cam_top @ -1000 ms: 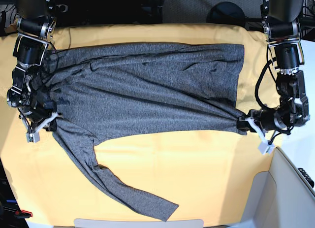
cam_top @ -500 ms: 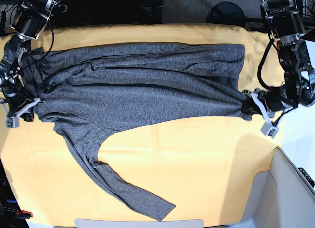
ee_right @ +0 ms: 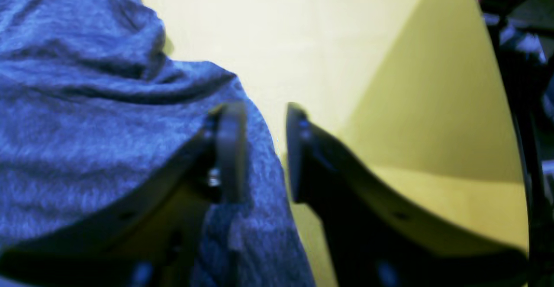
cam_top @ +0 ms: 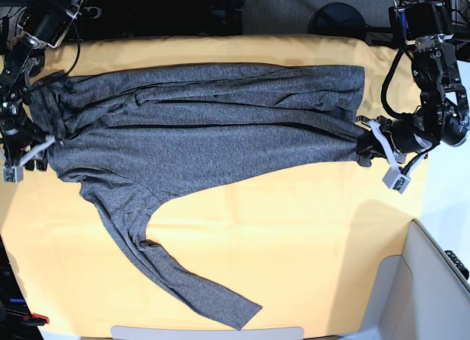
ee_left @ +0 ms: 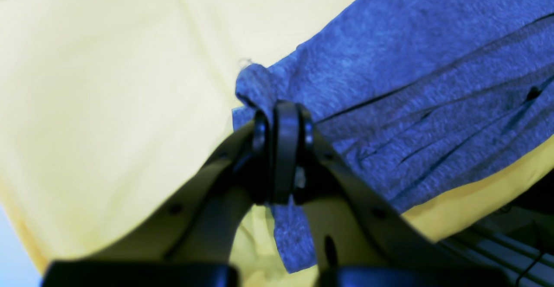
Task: Fold the T-shirt properly
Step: 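Lift the hem and fold it over toward the shoulder edge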
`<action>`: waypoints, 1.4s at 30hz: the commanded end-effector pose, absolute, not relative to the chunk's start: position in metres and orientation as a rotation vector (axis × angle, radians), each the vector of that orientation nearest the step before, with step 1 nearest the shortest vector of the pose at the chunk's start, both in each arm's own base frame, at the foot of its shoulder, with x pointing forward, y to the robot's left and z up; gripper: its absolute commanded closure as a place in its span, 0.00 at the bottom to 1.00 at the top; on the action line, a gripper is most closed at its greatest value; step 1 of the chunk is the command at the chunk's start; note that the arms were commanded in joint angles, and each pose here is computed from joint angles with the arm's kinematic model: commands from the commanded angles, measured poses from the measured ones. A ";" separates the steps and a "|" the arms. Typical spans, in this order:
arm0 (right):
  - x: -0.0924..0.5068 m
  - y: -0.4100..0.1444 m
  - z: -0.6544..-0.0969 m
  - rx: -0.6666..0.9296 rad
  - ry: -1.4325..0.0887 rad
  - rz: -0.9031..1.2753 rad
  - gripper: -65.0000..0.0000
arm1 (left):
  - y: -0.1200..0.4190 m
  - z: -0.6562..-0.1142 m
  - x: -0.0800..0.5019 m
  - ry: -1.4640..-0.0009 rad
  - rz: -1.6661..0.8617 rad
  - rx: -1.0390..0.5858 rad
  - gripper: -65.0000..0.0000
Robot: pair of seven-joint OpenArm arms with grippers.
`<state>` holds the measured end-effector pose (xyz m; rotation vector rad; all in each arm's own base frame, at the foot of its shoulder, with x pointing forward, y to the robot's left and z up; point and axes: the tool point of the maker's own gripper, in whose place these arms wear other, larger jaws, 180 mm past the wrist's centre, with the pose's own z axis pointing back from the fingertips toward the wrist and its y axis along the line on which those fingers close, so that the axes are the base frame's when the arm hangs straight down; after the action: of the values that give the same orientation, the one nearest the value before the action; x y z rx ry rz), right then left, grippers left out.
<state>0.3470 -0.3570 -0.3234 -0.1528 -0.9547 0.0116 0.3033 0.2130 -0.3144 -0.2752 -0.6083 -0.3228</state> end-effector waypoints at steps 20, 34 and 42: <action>0.424 -0.319 -0.334 0.258 -0.984 -0.074 0.46 | 0.214 -0.300 0.313 -0.661 -0.336 -0.268 1.00; 0.444 -0.296 -0.342 0.329 -0.950 -0.080 0.47 | 0.213 -0.301 0.312 -0.659 -0.337 -0.269 1.00; 0.444 -0.281 -0.356 0.353 -0.928 -0.059 0.47 | 0.213 -0.300 0.313 -0.660 -0.337 -0.269 1.00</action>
<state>0.4317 -0.2742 -0.3769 0.3583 -0.8680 -0.0687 0.3049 0.2109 -0.3136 -0.2791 -0.6162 -0.3254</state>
